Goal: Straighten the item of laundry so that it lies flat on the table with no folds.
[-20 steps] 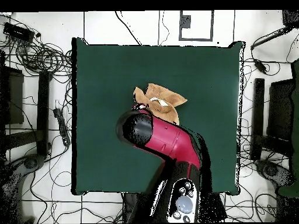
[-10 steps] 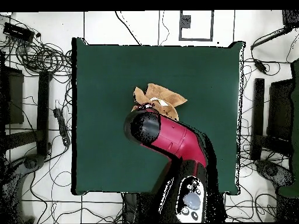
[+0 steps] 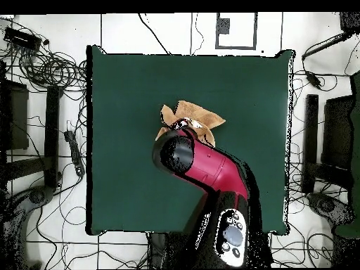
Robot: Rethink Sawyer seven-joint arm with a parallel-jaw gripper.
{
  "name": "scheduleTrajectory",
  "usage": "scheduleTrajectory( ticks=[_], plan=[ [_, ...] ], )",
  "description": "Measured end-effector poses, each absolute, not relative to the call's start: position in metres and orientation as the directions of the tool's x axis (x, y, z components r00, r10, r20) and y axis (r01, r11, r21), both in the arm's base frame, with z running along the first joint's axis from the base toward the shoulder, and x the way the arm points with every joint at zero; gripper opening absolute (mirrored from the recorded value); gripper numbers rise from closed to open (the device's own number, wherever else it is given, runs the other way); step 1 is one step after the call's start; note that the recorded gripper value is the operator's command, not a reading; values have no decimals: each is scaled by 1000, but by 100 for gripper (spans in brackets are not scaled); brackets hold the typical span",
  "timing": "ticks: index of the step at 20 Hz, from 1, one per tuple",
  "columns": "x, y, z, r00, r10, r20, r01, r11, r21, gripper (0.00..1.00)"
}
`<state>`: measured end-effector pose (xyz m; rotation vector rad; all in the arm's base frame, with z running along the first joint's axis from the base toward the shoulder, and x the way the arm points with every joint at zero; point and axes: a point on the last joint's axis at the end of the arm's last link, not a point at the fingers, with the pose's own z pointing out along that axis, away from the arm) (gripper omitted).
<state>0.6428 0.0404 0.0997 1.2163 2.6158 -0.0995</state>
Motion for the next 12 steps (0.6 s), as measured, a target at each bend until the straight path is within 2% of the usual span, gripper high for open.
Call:
scheduleTrajectory(
  ticks=[12],
  plan=[
    [639,49,43,-606,742,-285,757,649,81,100]
  ],
)
